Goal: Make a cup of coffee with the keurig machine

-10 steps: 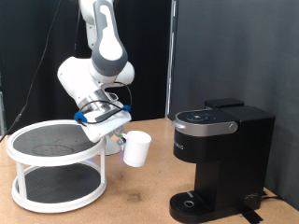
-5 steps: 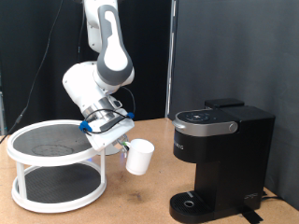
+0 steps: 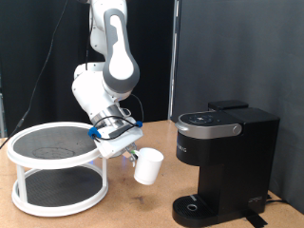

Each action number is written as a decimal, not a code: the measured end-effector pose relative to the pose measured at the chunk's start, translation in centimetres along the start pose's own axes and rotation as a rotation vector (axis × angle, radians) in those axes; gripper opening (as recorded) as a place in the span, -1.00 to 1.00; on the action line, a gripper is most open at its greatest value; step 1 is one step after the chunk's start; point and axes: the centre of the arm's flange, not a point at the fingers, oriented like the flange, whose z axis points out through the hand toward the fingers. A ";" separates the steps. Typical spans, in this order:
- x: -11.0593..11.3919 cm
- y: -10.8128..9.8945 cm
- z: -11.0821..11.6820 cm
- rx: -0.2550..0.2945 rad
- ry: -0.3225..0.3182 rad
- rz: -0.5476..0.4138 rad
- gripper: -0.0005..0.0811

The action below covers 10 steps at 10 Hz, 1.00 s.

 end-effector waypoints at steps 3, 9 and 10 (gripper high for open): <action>-0.2 1.3 1.4 -0.015 -0.002 -0.014 -0.99; 0.0 3.9 4.9 0.009 0.003 -0.032 -0.99; 0.1 4.3 5.6 0.007 0.002 -0.032 -0.99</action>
